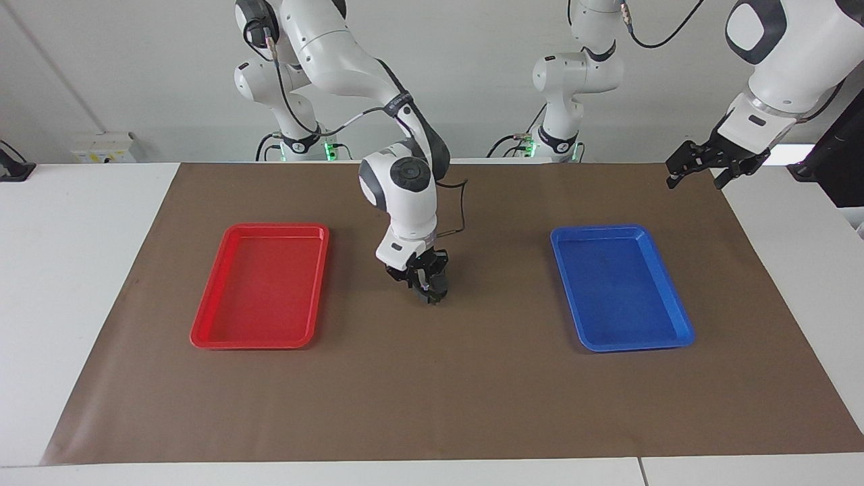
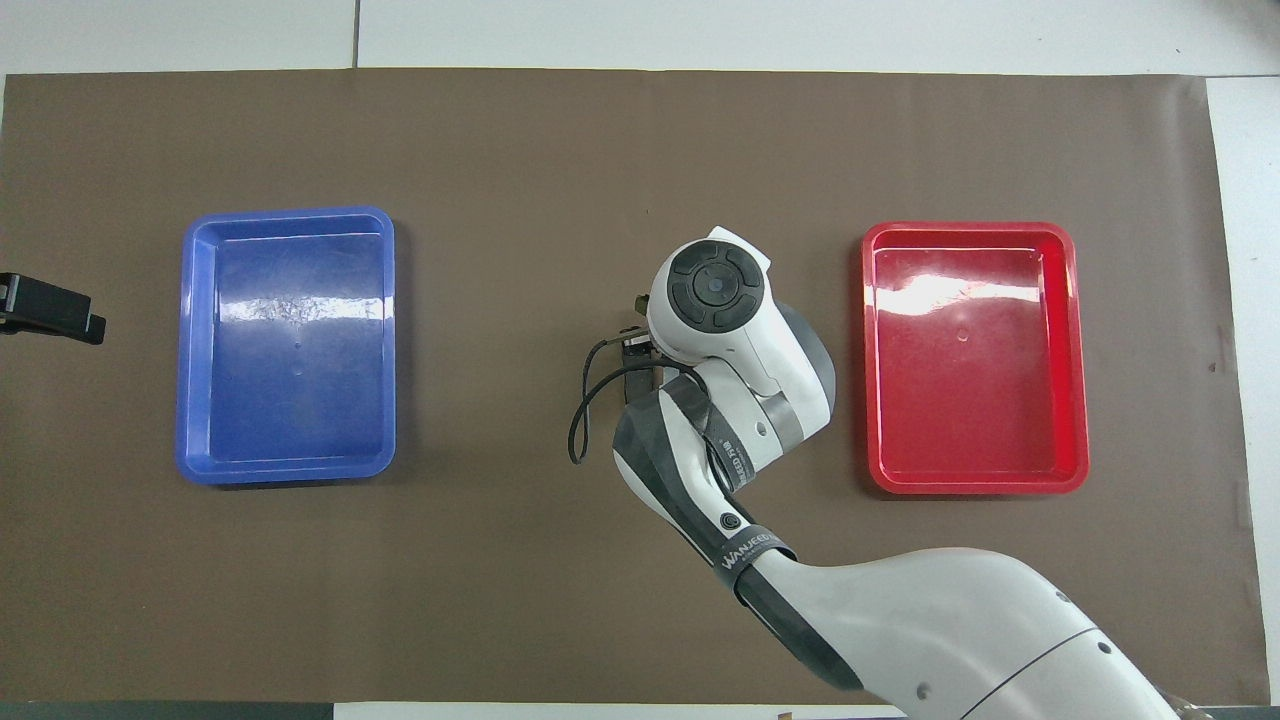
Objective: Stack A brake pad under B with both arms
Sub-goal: 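Carry the curved pad with the right gripper above the flat pad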
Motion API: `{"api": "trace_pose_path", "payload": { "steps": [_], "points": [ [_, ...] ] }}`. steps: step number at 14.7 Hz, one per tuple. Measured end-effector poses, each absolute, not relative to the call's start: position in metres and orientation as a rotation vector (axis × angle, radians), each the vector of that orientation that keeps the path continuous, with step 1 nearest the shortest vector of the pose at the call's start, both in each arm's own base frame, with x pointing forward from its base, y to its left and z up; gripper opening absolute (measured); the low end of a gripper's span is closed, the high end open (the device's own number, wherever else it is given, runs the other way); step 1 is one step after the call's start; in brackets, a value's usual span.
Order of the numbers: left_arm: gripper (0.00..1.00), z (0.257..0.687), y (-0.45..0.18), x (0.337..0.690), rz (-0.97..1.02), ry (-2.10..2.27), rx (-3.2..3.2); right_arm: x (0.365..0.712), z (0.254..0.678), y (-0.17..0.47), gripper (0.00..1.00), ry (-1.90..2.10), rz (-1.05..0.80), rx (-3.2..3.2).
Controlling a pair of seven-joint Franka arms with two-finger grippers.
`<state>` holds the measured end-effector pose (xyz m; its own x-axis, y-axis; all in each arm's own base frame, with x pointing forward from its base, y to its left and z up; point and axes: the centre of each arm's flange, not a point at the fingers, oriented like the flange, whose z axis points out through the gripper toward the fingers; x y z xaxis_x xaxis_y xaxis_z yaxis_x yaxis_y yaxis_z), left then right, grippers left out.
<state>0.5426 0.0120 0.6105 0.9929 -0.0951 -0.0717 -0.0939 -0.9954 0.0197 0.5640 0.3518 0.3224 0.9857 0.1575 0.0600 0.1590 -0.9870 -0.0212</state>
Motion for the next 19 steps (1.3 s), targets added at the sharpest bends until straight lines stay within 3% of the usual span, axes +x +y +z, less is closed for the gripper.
{"api": "trace_pose_path", "payload": {
  "steps": [19],
  "points": [
    [1.00,0.611,0.012,0.543,-0.114,-0.148,3.120,0.551,0.304,0.368,0.41,-0.279,-0.076,-3.106]
  ]
}}
